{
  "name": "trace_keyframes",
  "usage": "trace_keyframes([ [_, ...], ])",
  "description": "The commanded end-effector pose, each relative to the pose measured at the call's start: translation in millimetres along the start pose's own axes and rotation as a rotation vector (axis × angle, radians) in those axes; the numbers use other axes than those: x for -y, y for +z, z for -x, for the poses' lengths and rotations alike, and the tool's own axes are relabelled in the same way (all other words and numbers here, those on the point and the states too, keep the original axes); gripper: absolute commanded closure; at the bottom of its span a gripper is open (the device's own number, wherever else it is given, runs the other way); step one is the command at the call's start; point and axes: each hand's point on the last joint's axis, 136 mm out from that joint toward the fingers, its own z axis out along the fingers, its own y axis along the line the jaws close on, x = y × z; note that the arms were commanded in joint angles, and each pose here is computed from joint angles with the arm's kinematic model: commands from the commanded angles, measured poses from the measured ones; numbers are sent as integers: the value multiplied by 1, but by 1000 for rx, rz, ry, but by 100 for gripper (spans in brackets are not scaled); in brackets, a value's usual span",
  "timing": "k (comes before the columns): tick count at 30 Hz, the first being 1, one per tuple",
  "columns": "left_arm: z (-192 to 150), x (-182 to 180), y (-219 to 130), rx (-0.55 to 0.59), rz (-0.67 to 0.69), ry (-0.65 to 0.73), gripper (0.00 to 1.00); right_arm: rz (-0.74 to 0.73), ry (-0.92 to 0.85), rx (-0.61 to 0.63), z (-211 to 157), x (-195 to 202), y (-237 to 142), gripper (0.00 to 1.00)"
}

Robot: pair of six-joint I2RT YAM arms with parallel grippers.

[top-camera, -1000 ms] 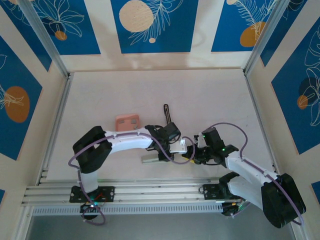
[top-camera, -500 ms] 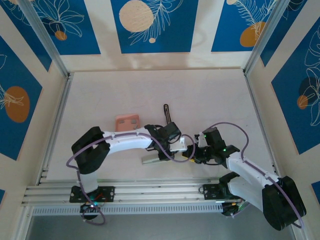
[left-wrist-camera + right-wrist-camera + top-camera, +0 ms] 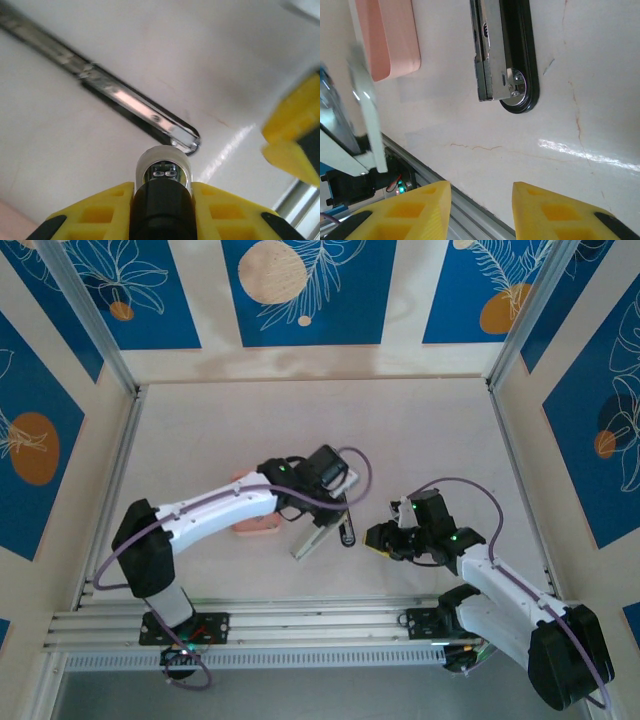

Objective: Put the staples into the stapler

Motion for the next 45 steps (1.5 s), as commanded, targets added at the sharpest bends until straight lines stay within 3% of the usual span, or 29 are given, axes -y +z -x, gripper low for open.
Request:
trace_keyframes([
  [1, 12, -39, -12, 40, 40, -377, 100, 8, -21, 9, 3, -9, -7, 63],
  [5, 18, -76, -1, 54, 119, -575, 100, 0, -34, 30, 7, -10, -9, 63],
  [9, 20, -104, 14, 19, 254, -661, 100, -11, -44, 46, 10, -11, -11, 63],
  [17, 20, -135, 48, -74, 461, -677, 100, -25, -45, 62, 13, -11, -12, 63],
  [22, 20, -146, 68, -81, 480, -692, 99, -35, -42, 64, 12, -9, -11, 63],
  [30, 7, -159, 92, -140, 500, -707, 87, -58, -37, 66, 15, -8, -12, 63],
  [37, 20, -156, 84, -96, 460, -707, 60, -82, -54, 60, 19, -11, -10, 61],
  [45, 49, -155, 34, 41, 435, -675, 55, -148, -128, 35, 33, -21, -2, 58],
])
